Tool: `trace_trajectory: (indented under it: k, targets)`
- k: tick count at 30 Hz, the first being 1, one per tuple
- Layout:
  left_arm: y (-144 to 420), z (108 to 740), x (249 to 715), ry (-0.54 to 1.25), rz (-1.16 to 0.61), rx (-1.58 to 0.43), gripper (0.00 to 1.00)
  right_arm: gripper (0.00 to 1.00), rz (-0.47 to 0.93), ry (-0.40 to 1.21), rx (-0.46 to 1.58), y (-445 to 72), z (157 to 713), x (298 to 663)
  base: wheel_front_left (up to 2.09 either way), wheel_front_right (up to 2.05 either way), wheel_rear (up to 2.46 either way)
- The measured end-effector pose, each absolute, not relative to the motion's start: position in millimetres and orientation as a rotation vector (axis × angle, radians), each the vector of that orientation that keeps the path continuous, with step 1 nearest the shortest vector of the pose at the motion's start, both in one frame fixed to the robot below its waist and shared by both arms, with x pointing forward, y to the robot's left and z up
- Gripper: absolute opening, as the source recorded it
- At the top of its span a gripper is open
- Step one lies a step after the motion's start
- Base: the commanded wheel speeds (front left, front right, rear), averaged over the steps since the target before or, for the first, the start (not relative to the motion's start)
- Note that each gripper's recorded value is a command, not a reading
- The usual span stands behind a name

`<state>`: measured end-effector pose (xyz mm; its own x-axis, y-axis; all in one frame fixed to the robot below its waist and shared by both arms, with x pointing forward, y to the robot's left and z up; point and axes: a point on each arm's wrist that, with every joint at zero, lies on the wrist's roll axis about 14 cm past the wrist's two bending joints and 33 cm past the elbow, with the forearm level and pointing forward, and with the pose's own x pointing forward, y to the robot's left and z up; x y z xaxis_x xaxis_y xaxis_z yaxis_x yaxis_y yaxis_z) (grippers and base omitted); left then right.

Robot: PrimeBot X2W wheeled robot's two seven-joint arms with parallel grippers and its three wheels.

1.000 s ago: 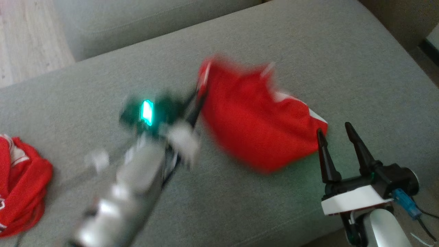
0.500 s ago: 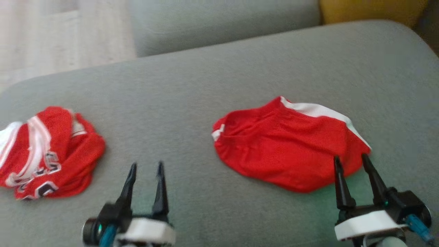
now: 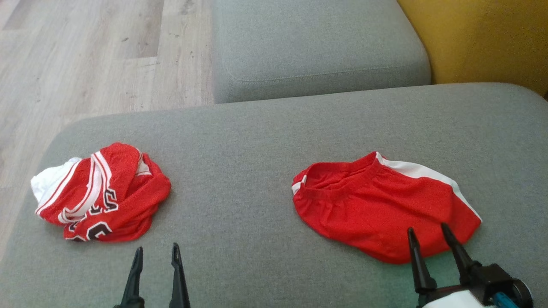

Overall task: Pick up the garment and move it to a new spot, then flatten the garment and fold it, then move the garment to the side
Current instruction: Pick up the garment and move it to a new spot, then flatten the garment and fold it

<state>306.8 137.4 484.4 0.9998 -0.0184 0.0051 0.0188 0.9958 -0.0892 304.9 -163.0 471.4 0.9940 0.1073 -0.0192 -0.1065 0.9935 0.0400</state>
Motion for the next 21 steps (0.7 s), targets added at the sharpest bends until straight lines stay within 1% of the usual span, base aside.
trace_trajectory:
  k: [21]
  targets:
    - [143.1, 472.8, 297.9, 0.025, 0.004, -0.038, 1.00, 1.00, 0.133, 0.011, 0.036, -155.6, 474.7, 306.4, 0.00, 0.00, 0.00]
